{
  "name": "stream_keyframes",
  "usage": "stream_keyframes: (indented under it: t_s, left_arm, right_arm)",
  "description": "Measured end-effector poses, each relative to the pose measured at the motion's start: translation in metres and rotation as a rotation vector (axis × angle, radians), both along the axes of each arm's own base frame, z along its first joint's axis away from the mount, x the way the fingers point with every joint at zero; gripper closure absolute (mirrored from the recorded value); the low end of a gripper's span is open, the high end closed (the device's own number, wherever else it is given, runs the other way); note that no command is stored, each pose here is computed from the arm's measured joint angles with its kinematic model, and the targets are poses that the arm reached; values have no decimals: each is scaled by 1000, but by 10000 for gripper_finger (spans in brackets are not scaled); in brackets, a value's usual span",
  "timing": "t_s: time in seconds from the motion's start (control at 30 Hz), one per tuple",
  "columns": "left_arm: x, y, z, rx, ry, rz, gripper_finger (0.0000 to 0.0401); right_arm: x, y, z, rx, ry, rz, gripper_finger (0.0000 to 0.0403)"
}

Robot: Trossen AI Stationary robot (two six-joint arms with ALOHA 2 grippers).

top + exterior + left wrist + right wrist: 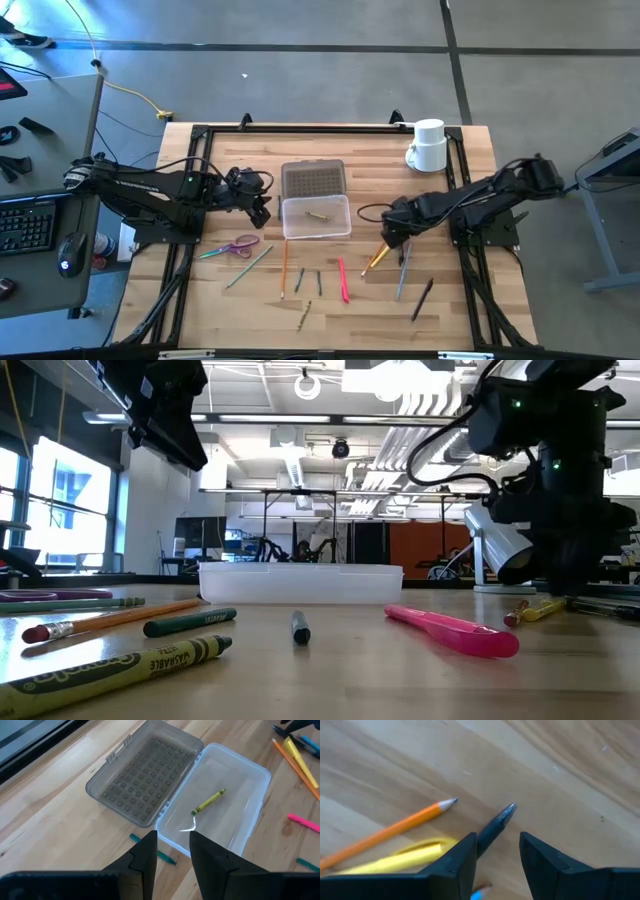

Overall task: Pick & place school supplies into a supply box
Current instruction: Put the left black pen into the gray supply box

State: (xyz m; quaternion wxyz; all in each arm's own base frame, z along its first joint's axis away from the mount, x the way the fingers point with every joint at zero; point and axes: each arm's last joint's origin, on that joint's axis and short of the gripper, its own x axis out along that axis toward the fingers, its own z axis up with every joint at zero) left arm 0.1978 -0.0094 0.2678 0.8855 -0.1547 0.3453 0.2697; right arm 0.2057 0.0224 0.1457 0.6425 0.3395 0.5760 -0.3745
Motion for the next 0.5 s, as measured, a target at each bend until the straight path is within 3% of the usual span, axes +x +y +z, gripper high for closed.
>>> stream_keyframes:
  t_s: [0.5]
  left_arm:
    - [0, 0, 0, 0, 3, 0, 251]
  right_arm:
    - [11, 1, -23, -8, 65, -78, 272]
